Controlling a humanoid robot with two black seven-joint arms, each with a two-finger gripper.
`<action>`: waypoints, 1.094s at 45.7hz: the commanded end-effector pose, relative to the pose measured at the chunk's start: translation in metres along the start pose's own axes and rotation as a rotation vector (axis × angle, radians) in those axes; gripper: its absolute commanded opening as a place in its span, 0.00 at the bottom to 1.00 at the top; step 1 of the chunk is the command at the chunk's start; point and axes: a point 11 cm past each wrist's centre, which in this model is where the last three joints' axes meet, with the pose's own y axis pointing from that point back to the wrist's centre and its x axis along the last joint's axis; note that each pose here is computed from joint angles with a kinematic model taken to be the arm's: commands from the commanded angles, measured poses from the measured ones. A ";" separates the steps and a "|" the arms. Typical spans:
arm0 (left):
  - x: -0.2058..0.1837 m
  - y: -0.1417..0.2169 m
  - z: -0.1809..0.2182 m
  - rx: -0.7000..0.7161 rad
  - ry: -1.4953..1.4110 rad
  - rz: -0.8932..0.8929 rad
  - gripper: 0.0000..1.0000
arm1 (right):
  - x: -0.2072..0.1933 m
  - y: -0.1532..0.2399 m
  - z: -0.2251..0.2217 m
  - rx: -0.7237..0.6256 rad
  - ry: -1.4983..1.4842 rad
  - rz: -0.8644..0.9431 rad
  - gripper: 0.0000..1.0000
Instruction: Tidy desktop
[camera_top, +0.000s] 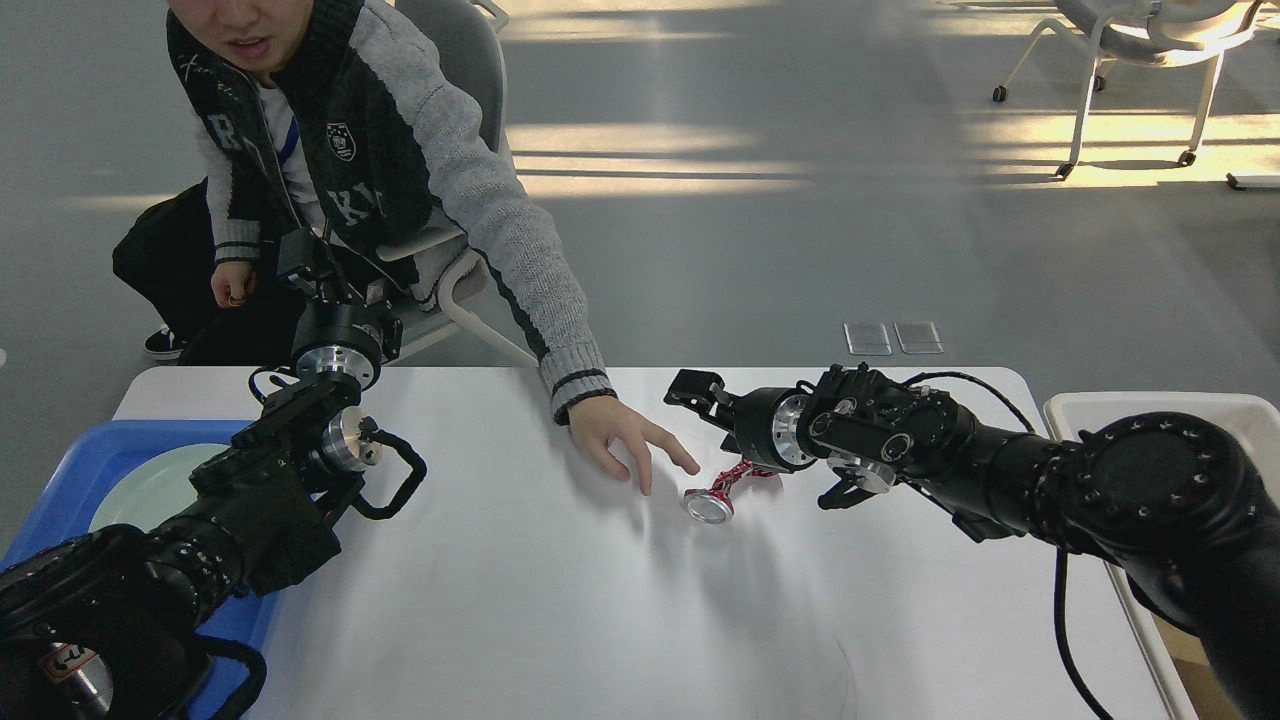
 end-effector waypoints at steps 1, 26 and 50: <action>0.000 0.000 0.000 -0.001 0.000 0.000 0.96 | 0.017 0.009 0.013 -0.033 0.046 0.022 1.00; 0.000 0.000 0.000 -0.001 0.000 0.000 0.96 | -0.012 0.002 0.039 -0.108 0.215 -0.054 1.00; 0.000 0.000 0.000 -0.001 0.000 0.000 0.96 | -0.050 -0.013 0.038 -0.097 0.220 -0.104 1.00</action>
